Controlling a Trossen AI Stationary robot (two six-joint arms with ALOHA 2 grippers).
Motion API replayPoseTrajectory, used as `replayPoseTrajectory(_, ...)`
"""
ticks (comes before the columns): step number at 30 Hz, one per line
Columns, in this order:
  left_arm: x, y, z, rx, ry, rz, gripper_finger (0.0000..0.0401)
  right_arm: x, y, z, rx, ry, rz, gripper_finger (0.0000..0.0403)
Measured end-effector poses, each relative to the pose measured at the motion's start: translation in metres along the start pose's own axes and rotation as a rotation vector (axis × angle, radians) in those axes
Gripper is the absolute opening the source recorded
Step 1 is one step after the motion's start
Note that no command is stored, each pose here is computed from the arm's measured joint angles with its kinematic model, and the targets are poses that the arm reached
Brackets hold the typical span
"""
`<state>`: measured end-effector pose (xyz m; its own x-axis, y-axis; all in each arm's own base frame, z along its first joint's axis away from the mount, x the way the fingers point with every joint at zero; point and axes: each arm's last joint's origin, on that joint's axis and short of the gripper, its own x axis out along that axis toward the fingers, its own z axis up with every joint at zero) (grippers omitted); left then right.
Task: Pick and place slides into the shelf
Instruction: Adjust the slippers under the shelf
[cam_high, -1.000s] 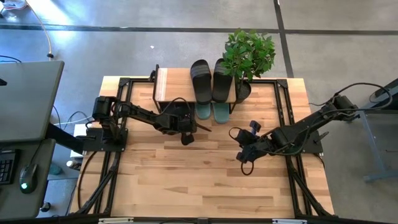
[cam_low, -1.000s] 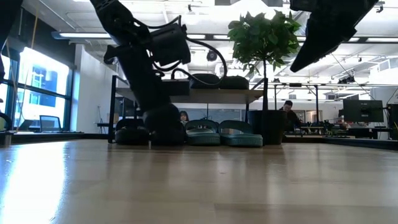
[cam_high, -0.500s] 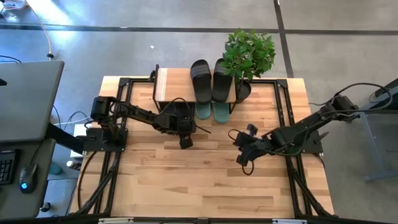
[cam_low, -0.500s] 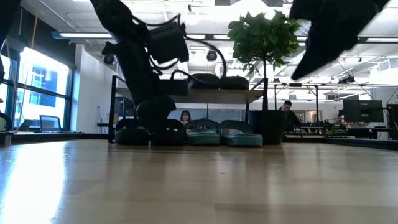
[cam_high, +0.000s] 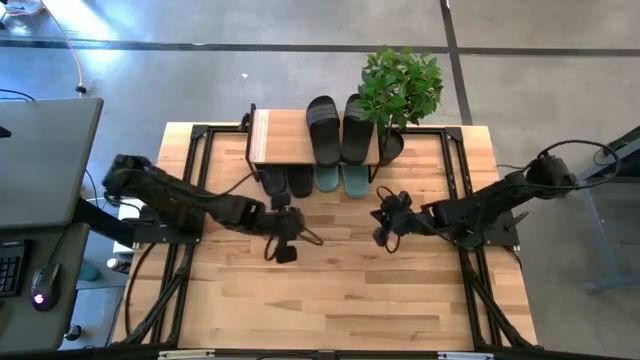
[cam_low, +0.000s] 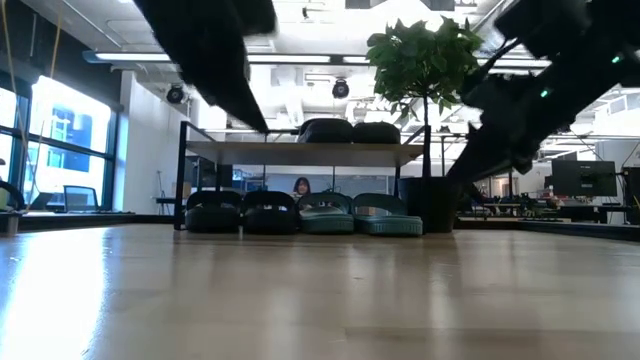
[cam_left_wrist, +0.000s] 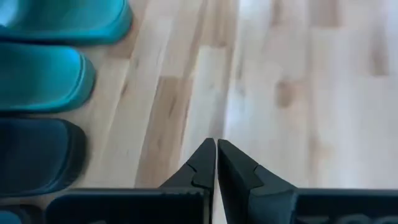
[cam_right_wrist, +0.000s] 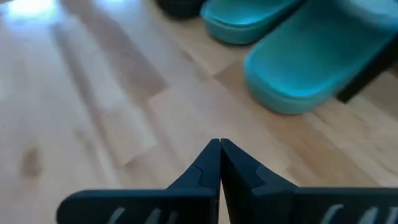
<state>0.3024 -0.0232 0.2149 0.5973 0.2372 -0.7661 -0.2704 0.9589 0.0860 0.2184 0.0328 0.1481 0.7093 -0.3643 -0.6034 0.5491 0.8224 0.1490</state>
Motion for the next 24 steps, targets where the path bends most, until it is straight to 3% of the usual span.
replayPoseTrajectory(4,-0.033,-0.002,0.004,-0.021,-0.079,-0.041,0.0008,0.015,-0.009,-0.001,0.016,0.021,-0.063,0.0)
replayPoseTrajectory(11,-0.074,0.003,0.005,-0.075,-0.164,-0.089,0.0007,0.049,-0.017,-0.005,0.063,0.031,-0.073,0.0)
replayPoseTrajectory(24,-0.086,0.008,-0.001,-0.115,-0.135,-0.087,0.0007,0.081,-0.038,-0.001,0.152,-0.006,-0.081,0.0)
